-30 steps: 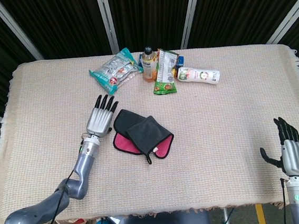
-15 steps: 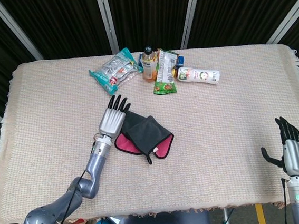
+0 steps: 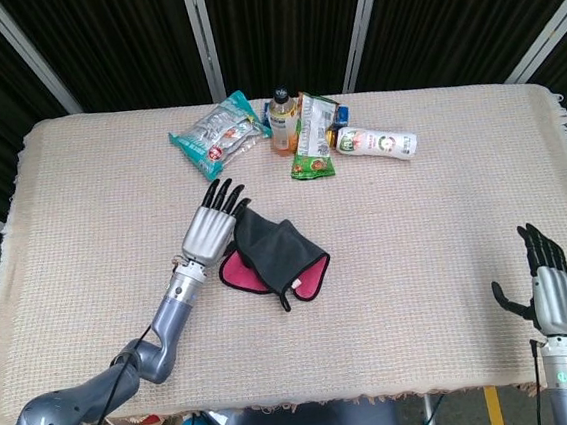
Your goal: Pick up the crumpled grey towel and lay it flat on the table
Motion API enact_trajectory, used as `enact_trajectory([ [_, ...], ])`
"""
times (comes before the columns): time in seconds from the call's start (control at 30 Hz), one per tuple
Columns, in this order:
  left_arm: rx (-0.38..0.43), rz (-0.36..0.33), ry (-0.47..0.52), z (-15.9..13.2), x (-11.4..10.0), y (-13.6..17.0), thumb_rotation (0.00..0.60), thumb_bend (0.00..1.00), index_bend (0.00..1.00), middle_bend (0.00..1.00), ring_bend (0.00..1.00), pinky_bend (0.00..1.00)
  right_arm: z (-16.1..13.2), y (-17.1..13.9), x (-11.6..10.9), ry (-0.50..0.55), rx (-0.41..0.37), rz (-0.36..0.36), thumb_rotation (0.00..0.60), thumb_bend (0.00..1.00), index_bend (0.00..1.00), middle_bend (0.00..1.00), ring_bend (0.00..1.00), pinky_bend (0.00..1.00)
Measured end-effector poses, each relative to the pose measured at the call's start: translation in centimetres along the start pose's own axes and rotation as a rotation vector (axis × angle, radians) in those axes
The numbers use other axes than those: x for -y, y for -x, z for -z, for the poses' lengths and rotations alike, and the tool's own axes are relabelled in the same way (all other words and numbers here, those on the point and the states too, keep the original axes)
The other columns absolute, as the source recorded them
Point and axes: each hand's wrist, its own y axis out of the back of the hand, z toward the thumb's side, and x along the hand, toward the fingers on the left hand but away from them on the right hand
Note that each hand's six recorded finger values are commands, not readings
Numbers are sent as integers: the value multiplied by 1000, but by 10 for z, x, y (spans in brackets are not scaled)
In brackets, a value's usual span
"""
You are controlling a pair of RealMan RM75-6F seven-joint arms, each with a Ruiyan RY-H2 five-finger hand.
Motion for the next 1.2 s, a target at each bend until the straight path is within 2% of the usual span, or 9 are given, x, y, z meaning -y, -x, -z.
enact_trajectory([
  [0.37,-7,72,-46,26,5,18,600,208,213,102,0,0,-2,-1,2,1,-5,-7,600,331,0,0,0,0],
  [0.8,-3,125,-54,20,20,18,600,199,218,103,0,0,-2,-2,3,-5,-6,-7,600,331,0,0,0,0],
  [1.03,-22,113,-83,30,16,13,600,199,239,124,0,0,-1,-3,4,-11,0,-13,600,330,0,0,0,0],
  [1.2,-36,91,-78,26,16,9,600,199,250,132,0,0,-2,-4,5,-13,-5,-11,600,331,0,0,0,0],
])
